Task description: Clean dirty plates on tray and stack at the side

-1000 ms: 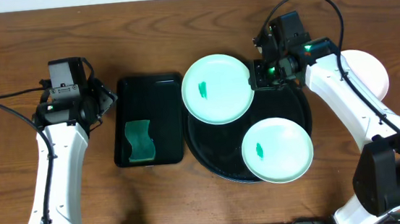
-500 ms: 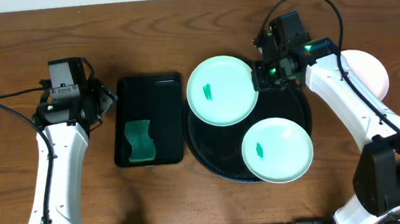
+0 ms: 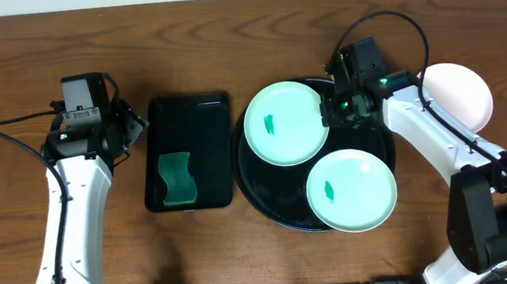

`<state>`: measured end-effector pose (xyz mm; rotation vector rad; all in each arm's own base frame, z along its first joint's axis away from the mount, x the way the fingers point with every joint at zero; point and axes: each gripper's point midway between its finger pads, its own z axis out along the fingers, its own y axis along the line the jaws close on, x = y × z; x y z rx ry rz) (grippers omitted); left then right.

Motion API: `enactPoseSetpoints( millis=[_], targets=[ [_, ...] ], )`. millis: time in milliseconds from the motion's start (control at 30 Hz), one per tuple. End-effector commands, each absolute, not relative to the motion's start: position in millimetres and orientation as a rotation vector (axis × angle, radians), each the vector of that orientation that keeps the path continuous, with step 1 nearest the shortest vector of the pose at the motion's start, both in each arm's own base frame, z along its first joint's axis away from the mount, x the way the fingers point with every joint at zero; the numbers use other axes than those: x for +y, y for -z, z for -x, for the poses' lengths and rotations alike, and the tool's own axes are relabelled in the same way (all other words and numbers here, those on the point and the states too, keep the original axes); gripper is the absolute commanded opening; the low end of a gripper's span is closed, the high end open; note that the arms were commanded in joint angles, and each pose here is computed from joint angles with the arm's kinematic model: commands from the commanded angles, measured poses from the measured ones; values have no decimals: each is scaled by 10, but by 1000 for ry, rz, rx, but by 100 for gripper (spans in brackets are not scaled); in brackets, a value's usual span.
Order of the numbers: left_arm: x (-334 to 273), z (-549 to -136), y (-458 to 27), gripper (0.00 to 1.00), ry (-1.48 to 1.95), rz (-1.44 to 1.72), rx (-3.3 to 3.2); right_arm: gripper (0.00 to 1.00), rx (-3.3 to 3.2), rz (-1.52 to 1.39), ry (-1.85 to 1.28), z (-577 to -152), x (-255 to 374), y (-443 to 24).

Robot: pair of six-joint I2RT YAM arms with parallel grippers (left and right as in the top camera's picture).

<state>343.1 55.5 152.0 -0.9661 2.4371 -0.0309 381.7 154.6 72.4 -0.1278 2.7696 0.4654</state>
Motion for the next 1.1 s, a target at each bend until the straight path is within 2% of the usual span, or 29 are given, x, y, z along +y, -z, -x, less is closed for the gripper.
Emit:
enactPoseSetpoints(
  millis=[0, 367, 1067],
  targets=[
    [573, -3439, -1556, 80, 33, 979, 2421, 1, 2775, 96, -484, -3807, 1586, -666],
    [572, -3438, -1555, 80, 33, 979, 2422, 1, 2782, 34, -495, -3792, 1583, -621],
    [572, -3438, -1555, 81, 33, 979, 2422, 1, 2755, 93, -518, -3720, 1728, -470]
  ],
)
